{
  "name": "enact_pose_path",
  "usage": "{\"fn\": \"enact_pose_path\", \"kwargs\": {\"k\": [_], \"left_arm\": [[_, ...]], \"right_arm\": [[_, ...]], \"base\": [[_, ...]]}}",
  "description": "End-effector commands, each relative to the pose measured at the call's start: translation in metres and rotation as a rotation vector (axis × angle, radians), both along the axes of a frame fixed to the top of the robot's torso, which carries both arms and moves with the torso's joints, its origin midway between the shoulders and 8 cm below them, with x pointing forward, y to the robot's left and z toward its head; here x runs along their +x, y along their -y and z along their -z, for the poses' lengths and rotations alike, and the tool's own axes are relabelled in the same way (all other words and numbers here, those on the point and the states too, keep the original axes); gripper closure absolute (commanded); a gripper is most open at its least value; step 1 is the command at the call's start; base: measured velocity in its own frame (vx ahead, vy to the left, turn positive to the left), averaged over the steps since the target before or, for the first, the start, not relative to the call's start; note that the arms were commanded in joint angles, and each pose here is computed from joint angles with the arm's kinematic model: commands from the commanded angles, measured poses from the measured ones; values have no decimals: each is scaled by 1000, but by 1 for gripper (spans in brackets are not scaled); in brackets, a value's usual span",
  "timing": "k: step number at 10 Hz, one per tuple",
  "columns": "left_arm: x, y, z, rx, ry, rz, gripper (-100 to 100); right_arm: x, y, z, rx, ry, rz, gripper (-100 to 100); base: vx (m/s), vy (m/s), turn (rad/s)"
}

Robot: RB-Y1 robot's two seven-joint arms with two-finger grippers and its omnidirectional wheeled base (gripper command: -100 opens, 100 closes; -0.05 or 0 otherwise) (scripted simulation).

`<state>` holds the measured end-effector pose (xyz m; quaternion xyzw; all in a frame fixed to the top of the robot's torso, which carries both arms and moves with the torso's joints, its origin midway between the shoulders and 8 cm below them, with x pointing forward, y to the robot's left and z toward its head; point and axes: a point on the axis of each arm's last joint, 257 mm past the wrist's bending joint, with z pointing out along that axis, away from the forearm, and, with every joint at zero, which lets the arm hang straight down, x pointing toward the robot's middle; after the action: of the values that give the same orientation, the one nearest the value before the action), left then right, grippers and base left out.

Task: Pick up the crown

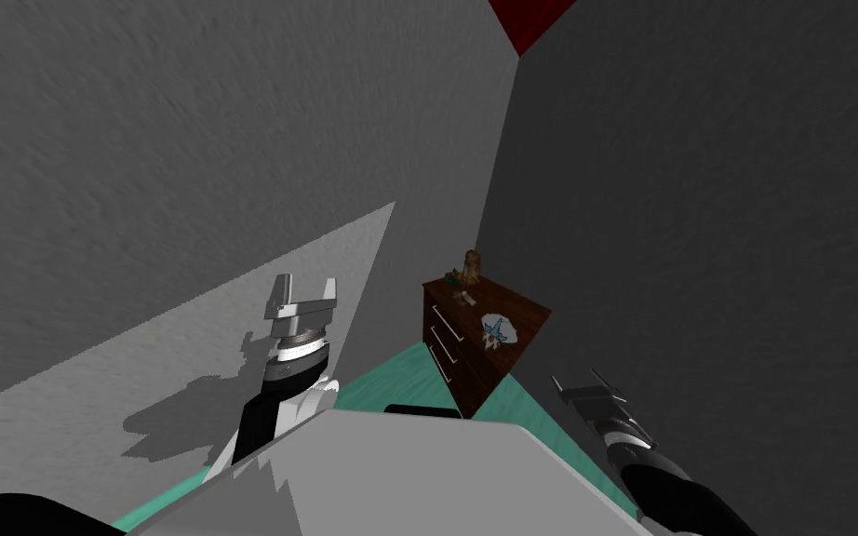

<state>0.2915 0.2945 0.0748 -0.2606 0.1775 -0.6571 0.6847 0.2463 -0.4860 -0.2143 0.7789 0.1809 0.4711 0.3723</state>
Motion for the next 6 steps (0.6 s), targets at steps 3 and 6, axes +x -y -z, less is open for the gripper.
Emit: {"fn": "enact_pose_path", "kwargs": {"k": [3, 6], "left_arm": [[0, 0, 0, 0, 0, 0, 0], [0, 0, 0, 0, 0, 0, 0]], "right_arm": [[-30, 14, 19, 126, -55, 82, -100], [-52, 21, 29, 219, -85, 148, -100]], "base": [[33, 20, 103], [40, 13, 103]]}}
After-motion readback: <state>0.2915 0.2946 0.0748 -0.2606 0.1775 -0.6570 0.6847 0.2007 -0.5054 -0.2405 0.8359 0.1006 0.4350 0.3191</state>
